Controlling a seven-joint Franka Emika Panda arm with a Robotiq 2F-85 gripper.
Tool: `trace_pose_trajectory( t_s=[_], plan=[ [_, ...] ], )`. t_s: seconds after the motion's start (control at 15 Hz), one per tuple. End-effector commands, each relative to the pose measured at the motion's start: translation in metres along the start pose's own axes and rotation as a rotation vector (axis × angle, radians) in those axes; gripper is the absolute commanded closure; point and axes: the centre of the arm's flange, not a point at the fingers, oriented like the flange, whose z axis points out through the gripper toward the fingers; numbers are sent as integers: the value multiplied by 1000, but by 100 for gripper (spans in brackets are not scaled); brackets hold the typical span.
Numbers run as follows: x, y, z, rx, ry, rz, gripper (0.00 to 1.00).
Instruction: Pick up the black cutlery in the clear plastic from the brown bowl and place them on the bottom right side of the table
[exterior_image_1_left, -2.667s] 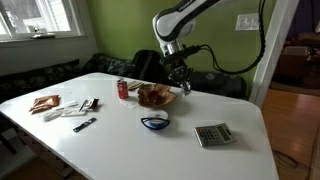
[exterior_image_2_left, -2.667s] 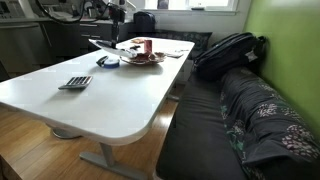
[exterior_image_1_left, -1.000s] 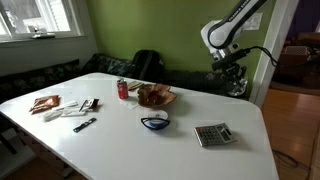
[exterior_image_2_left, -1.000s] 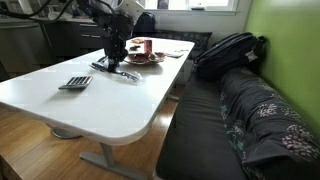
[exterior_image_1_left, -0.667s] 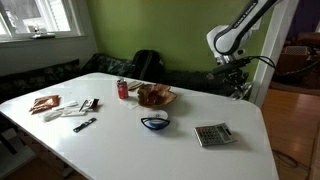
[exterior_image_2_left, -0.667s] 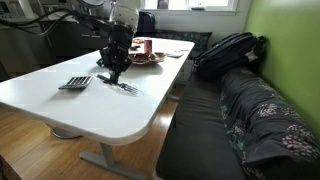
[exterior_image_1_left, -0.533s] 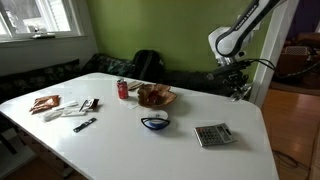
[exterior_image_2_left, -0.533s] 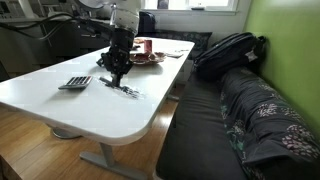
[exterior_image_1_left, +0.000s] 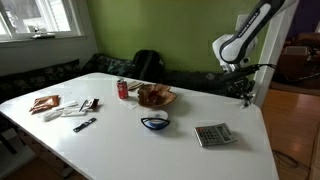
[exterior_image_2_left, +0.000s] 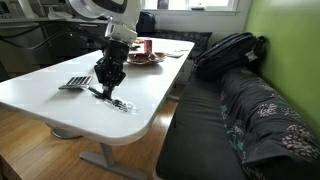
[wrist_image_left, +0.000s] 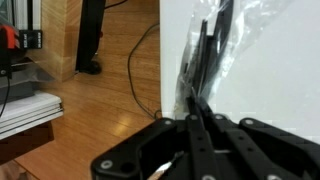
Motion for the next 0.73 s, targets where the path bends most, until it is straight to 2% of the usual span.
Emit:
trace_pose_trajectory(
  t_s=[0.0,0.27,0.4,0.53,0.6,0.67],
  plan=[
    [0,2,12,-21,-25,-16,70],
    [-1,9,-3,-5,-1,5,41],
    [-14,19,-32,117,9,-53,27],
    [-37,25,-67,185,49,-136,12],
    [-11,2,-41,106,45,-74,3],
    [-16,5,-55,126,55,-82,22]
  ],
)
